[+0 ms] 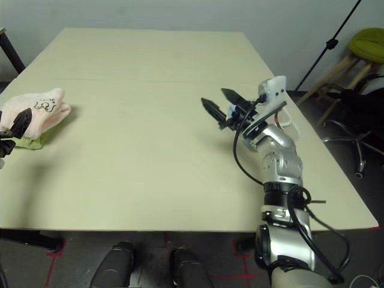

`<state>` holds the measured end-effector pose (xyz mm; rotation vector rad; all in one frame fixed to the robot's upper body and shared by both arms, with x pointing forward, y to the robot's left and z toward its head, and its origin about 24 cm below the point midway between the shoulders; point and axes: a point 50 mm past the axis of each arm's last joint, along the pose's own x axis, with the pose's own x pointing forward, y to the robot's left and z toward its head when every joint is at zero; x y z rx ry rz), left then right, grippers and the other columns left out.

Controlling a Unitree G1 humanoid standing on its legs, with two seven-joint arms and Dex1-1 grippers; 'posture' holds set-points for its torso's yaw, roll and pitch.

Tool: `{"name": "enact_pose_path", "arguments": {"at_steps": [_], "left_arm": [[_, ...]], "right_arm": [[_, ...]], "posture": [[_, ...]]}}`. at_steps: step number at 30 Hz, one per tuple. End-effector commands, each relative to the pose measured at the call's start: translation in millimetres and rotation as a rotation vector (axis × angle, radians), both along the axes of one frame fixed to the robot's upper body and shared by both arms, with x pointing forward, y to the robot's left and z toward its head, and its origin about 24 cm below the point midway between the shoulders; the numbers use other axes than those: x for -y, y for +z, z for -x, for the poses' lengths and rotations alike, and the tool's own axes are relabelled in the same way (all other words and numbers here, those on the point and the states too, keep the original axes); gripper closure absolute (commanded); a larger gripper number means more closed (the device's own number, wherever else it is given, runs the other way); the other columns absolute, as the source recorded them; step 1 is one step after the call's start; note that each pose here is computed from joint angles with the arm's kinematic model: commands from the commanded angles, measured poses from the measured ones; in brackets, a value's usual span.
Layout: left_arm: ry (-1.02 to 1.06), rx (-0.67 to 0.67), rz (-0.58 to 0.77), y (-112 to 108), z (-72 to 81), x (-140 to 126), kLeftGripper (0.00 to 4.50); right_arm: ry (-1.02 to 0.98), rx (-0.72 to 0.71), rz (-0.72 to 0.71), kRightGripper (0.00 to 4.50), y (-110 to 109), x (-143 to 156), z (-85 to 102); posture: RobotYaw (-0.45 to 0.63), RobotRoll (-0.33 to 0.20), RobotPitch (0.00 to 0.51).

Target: Fold the towel and set it aside.

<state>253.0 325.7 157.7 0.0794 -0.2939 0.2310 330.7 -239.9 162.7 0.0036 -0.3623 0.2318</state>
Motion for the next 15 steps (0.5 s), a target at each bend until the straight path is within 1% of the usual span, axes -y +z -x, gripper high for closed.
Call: {"name": "enact_pose_path", "arguments": {"at_steps": [1,4,7,10,15], "left_arm": [[0.135,-0.009,-0.058,-20,8.4,-11,0.02],[0.158,-0.043,-0.057,-38,14.3,-13,0.02],[0.161,-0.078,-0.052,-53,20.1,-13,0.02],[0.174,-0.089,-0.033,-60,24.1,-14,0.02],[0.199,-0.082,-0.021,-64,28.2,-16,0.02]], "right_arm": [[-0.194,0.058,0.019,0.0,-5,11,13.5],[-0.271,0.021,0.016,0.0,-20,13,21.6],[-0.326,-0.025,0.003,0.0,-31,18,24.7],[-0.363,-0.061,-0.026,0.0,-37,24,24.2],[-0.358,-0.151,-0.027,0.0,-50,30,19.8]], "posture": [[0.17,0.0,0.116],[0.16,0.0,0.117],[0.16,0.0,0.115],[0.16,0.0,0.116],[0.17,0.0,0.124]]}}
